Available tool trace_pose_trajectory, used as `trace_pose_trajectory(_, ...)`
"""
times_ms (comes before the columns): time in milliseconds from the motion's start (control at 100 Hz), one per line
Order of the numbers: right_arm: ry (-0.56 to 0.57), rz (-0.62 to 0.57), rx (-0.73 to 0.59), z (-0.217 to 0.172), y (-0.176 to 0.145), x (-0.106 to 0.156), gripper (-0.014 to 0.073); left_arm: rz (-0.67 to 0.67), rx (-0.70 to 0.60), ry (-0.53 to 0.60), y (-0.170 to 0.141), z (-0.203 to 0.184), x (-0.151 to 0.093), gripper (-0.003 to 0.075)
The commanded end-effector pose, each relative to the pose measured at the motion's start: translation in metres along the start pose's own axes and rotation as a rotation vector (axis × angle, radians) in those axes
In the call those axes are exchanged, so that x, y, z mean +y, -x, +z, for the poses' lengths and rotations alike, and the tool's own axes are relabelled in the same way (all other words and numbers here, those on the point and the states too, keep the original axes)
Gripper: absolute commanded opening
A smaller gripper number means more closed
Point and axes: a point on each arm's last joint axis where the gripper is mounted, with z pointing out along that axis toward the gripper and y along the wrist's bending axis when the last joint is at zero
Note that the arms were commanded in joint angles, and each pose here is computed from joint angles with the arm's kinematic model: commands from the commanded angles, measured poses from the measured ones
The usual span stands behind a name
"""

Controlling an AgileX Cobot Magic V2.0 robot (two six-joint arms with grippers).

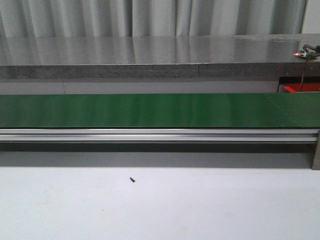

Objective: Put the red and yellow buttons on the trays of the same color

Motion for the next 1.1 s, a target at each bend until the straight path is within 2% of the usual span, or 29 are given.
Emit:
trace_pose_trajectory(0, -0.004, -0.001, -0.089, -0.007, 0.012, 0.001, -0.0066, -0.004, -0.088, -0.012, 0.012, -0.006, -0.003, -0.0020)
trace_pose_trajectory(190, -0.004, -0.001, -0.089, -0.007, 0.012, 0.001, -0.0066, -0.004, -0.147, -0.003, 0.017, -0.006, -0.002, -0.0020)
trace_pose_trajectory(350, -0.004, -0.001, -0.089, -0.007, 0.012, 0.001, -0.0066, -0.021, -0.118, -0.026, 0.015, -0.006, -0.004, -0.0020)
trace_pose_trajectory(490, -0.004, -0.001, -0.089, -0.007, 0.012, 0.001, -0.0066, -0.111, -0.135, 0.019, 0.018, -0.003, 0.003, -0.0020)
trace_pose_trajectory(860, -0.004, -0.001, -0.090, -0.007, 0.012, 0.001, -0.0066, -0.225, -0.057, 0.207, 0.028, 0.022, 0.042, -0.0020)
trace_pose_trajectory(1090, -0.004, -0.001, -0.090, -0.007, 0.012, 0.001, -0.0066, -0.286, -0.063, 0.312, 0.053, 0.023, 0.072, -0.0015)
